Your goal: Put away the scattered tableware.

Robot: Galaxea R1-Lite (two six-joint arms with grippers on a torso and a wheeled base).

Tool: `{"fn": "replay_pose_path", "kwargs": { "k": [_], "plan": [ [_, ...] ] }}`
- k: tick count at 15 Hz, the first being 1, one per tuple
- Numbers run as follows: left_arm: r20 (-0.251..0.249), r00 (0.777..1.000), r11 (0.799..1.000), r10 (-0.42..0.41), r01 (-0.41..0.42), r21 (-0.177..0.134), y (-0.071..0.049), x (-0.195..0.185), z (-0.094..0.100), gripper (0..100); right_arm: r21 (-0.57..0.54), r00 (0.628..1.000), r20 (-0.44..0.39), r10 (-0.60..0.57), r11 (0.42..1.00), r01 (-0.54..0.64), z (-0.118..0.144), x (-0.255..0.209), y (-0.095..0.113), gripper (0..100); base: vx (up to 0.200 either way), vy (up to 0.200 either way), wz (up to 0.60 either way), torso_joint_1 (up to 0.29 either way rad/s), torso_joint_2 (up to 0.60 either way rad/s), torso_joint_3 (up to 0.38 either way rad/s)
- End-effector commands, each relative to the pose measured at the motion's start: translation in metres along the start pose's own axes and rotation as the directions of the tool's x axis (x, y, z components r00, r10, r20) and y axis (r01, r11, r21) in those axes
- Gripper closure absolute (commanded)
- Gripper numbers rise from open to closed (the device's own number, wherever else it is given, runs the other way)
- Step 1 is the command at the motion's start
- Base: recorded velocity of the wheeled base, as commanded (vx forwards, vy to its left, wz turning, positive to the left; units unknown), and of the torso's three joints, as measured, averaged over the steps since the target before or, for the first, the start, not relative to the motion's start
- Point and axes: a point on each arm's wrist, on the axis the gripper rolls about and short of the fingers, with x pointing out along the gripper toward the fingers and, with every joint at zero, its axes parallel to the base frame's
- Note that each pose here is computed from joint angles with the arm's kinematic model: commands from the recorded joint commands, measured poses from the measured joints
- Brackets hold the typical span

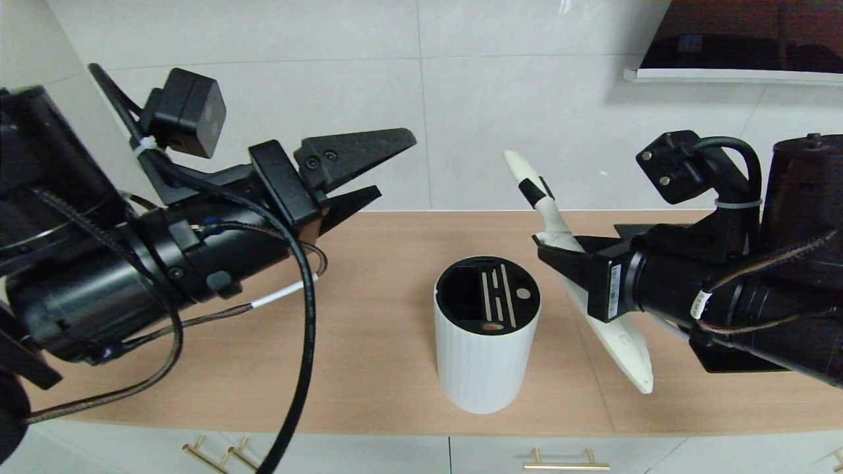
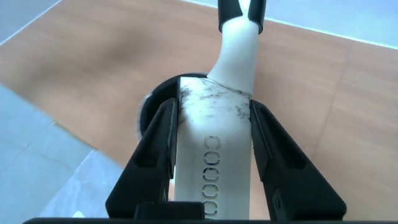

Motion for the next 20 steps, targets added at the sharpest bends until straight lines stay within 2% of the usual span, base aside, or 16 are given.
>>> {"fn": "replay_pose_path", "kwargs": {
  "k": [1, 3, 4, 8, 10, 12, 20],
  "plan": [
    [-0.053, 0.999, 1.000, 0.005, -0.006, -0.020, 0.008, 0.013, -0.018, 0, -0.001, 1.000, -0.018, 0.024, 1.000, -0.024, -0.006, 0.001, 0.012, 100, 0.000, 0.000, 0.00, 0.000, 0.00, 0.000],
    [-0.109, 0.994, 0.999, 0.010, -0.014, -0.031, 0.013, 0.027, -0.037, 0, -0.005, 0.998, -0.026, 0.058, 0.998, -0.058, -0.009, -0.002, 0.022, 100, 0.000, 0.000, 0.00, 0.000, 0.00, 0.000],
    [-0.112, 0.993, 0.999, 0.026, -0.030, -0.034, 0.016, 0.034, -0.046, 0, -0.006, 0.997, -0.028, 0.071, 0.997, -0.071, -0.010, -0.003, 0.025, 100, 0.000, 0.000, 0.00, 0.000, 0.00, 0.000],
    [-0.056, 0.996, 0.997, 0.066, -0.068, -0.031, 0.026, 0.063, -0.078, 0, -0.009, 0.992, -0.042, 0.117, 0.993, -0.118, -0.015, -0.008, 0.037, 100, 0.000, 0.000, 0.00, 0.000, 0.00, 0.000],
    [-0.060, 0.996, 0.998, 0.058, -0.060, -0.032, 0.025, 0.064, -0.081, 0, -0.012, 0.990, -0.048, 0.134, 0.991, -0.135, -0.017, -0.009, 0.042, 100, 0.000, 0.000, 0.00, 0.000, 0.00, 0.000],
    [-0.063, 0.997, 0.999, 0.036, -0.038, -0.034, 0.018, 0.063, -0.082, 0, -0.014, 0.988, -0.049, 0.145, 0.989, -0.146, -0.021, -0.006, 0.046, 100, 0.000, 0.000, 0.00, 0.000, 0.00, 0.000],
    [-0.054, 0.998, 0.999, 0.033, -0.034, -0.033, 0.018, 0.064, -0.083, 0, -0.019, 0.987, -0.058, 0.152, 0.988, -0.154, -0.027, -0.003, 0.049, 100, 0.000, 0.000, 0.00, 0.000, 0.00, 0.000]
  ]
}}
